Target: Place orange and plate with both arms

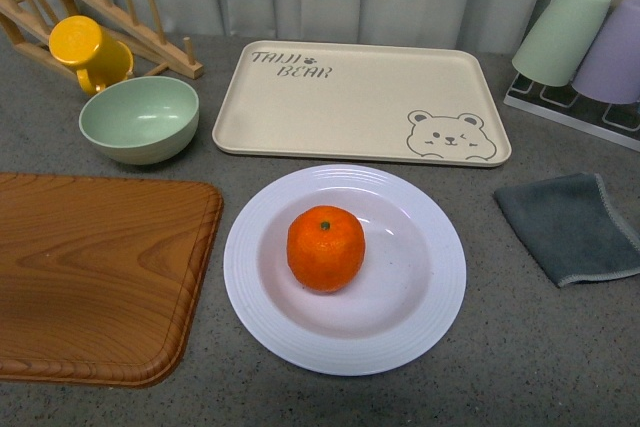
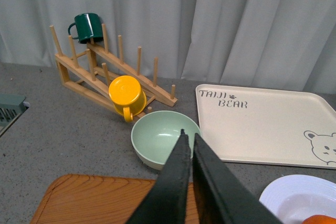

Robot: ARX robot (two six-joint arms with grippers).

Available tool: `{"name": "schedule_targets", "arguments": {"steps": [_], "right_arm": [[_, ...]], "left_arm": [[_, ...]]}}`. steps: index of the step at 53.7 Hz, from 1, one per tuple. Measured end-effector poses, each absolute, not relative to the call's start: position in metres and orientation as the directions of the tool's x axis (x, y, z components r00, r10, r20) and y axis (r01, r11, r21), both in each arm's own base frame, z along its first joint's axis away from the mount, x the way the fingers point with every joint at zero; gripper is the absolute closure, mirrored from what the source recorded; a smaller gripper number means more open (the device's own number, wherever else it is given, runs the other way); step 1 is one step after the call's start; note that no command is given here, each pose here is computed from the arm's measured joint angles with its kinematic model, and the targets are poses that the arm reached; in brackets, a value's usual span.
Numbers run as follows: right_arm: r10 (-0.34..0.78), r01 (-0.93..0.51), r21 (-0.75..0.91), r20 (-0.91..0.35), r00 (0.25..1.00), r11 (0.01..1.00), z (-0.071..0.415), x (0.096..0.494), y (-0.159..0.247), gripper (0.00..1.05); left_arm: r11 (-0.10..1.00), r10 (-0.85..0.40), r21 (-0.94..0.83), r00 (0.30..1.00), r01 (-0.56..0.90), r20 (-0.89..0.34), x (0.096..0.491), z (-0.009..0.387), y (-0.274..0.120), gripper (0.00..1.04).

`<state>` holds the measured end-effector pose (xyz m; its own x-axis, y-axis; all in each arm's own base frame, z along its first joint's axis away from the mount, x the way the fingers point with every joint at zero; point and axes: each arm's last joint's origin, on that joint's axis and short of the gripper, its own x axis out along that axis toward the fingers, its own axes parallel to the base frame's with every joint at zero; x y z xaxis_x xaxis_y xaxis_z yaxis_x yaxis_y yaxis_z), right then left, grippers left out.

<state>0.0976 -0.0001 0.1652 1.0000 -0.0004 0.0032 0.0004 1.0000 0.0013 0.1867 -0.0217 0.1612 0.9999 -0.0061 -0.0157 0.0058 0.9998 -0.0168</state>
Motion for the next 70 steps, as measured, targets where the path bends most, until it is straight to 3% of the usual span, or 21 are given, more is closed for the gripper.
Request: {"name": "schedule_targets", "arguments": {"steps": [22, 70], "right_arm": [[-0.001, 0.001, 0.001, 0.003, 1.0, 1.0, 0.165, 0.098, 0.0, 0.09], [0.0, 0.0, 0.001, 0.003, 1.0, 1.0, 0.165, 0.098, 0.0, 0.09]], "left_arm": [[1.0, 0.0, -0.008, 1.0, 0.0, -0.013, 0.153, 0.163, -0.001, 1.01], [1.0, -0.002, -0.008, 1.0, 0.002, 0.025, 0.118, 0.174, 0.0, 1.01]]}}
